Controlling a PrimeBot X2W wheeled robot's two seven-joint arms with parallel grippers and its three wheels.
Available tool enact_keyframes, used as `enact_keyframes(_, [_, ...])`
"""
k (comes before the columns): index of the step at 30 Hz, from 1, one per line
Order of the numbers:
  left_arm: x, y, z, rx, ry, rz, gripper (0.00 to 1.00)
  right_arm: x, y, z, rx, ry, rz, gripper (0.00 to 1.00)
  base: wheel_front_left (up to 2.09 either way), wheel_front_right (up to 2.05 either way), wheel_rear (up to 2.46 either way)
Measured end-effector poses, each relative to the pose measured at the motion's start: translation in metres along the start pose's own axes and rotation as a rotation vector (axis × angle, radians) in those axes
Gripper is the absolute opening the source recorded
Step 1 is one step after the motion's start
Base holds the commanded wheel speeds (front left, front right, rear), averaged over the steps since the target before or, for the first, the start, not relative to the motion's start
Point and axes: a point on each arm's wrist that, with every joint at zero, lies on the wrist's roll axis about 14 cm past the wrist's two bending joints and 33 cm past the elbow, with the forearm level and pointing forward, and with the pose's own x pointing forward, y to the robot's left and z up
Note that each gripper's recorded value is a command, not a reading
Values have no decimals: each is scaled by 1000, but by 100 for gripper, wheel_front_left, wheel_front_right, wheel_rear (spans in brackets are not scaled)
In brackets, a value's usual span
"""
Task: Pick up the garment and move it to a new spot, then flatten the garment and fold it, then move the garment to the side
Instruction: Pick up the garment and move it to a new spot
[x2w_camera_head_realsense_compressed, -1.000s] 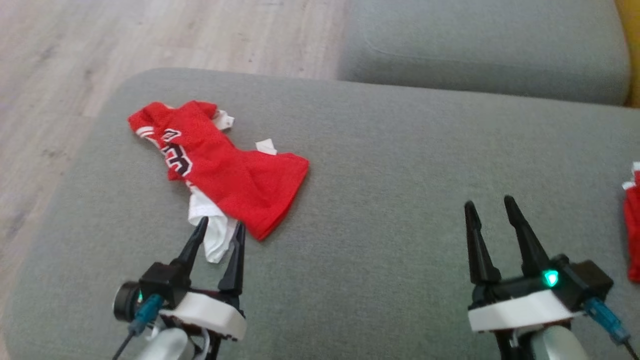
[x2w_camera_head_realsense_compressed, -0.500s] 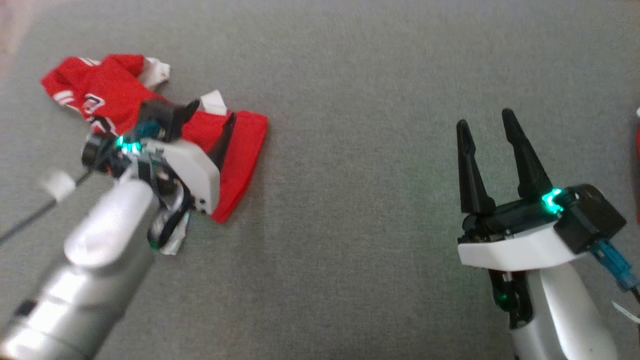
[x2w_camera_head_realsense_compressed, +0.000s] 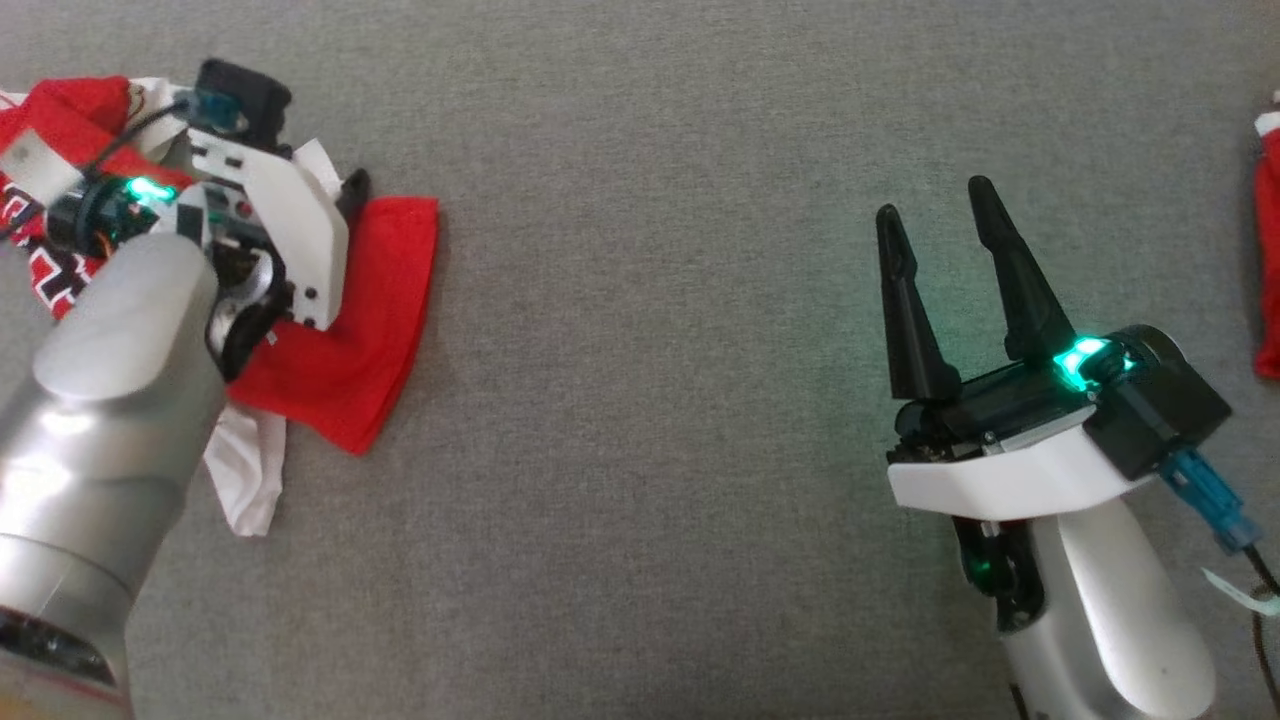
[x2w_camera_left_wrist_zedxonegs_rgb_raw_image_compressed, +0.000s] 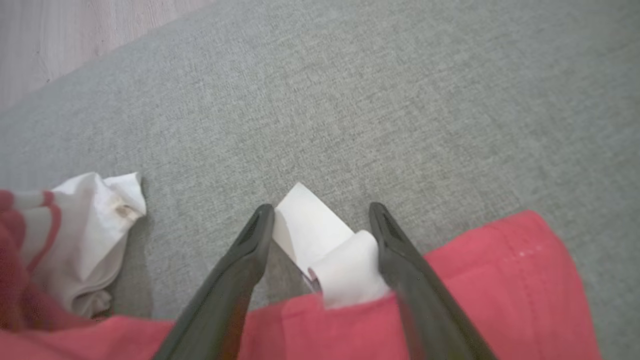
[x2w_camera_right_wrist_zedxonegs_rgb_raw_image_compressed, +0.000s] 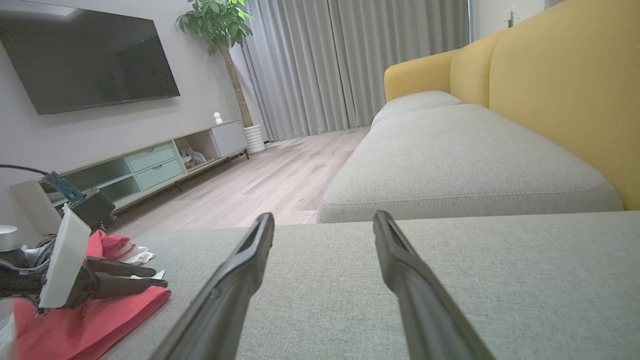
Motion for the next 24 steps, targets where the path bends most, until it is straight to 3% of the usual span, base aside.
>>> enact_keyframes(4, [0,0,-2,-22,48,3,100,-2,-2,3,0,-5,-9,100,0,0,0])
enact_keyframes(5, [-2,0,-4,-35,62,1,74,-2,-3,4,-1,-7,-10,100,0,0,0])
enact_keyframes(6, [-3,-1,-6,-42,77,-2,15,-2,-3,5,-3,-10,-11,100,0,0,0])
enact_keyframes(7, [-5,-1,-8,-47,90,-4,0,-3,-3,7,-5,-12,-12,100,0,0,0])
enact_keyframes(14, [-18,1,-8,-68,19,14,0,-4,2,18,-12,-34,-4,100,0,0,0])
enact_keyframes(19, [-37,-14,49,-87,-296,-26,0,-8,6,26,-13,-48,1,100,0,0,0])
enact_keyframes(24, [-79,-44,129,-14,-630,-103,0,-19,4,31,-9,-53,-17,100,0,0,0])
